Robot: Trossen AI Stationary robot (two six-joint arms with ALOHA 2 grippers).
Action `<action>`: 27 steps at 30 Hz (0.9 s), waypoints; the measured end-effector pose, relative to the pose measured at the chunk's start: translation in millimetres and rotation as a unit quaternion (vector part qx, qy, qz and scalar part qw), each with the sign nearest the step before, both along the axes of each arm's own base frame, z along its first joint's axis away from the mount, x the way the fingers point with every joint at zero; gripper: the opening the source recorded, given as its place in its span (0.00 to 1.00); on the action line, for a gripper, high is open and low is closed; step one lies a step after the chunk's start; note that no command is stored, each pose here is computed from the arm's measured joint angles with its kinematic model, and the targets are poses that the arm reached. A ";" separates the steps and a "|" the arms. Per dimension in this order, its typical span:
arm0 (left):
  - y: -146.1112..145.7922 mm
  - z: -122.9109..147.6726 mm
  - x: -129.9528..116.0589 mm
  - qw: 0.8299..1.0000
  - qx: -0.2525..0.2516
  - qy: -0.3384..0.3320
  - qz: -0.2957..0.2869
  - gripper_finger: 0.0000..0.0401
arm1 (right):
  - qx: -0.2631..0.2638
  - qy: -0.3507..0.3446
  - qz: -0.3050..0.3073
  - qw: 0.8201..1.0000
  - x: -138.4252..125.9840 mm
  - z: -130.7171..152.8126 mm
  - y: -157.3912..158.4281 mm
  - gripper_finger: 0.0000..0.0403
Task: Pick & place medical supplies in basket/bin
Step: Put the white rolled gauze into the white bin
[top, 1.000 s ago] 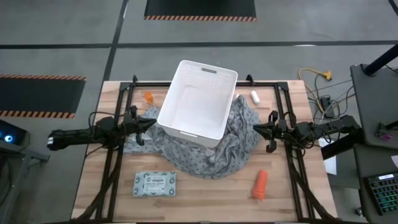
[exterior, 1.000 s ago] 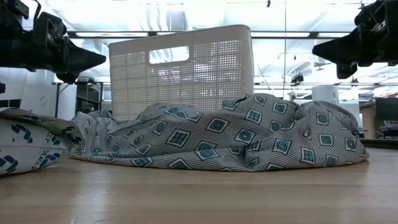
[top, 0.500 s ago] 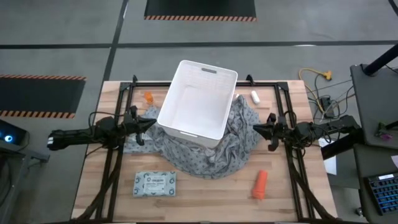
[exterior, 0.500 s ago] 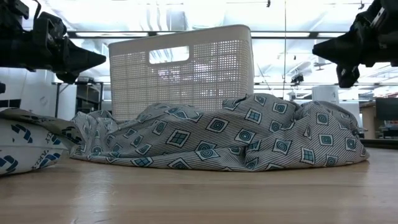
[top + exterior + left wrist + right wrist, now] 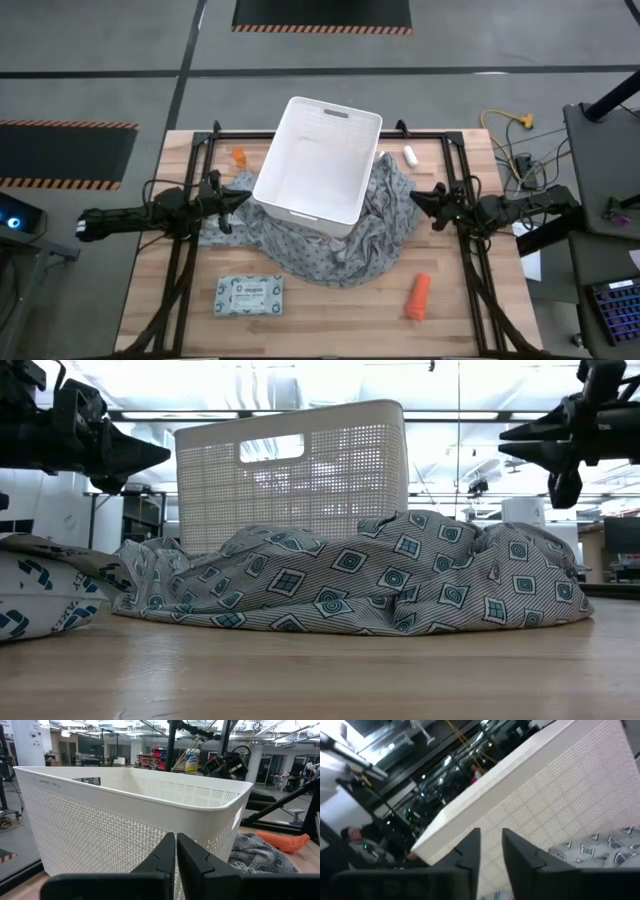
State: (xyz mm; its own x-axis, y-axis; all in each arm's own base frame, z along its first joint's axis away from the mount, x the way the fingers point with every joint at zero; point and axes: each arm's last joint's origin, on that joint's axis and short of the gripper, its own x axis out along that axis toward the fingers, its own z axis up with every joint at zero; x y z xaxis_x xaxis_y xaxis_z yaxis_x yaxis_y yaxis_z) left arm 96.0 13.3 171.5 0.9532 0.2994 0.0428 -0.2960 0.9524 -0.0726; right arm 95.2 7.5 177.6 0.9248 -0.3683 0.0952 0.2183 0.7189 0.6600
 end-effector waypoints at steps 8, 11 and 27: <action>0.0 0.2 0.0 1.000 0.000 -0.001 0.000 0.00 | 0.017 -0.088 -0.032 0.995 -4.4 17.5 -2.6 0.47; 0.0 0.1 0.0 1.000 0.000 -0.001 0.001 0.00 | -0.003 -0.098 -0.059 0.993 -7.5 28.4 -4.3 0.53; 0.0 0.0 0.0 1.000 0.000 0.000 0.001 0.00 | -0.071 0.090 -0.168 0.979 13.2 119.1 -3.4 0.64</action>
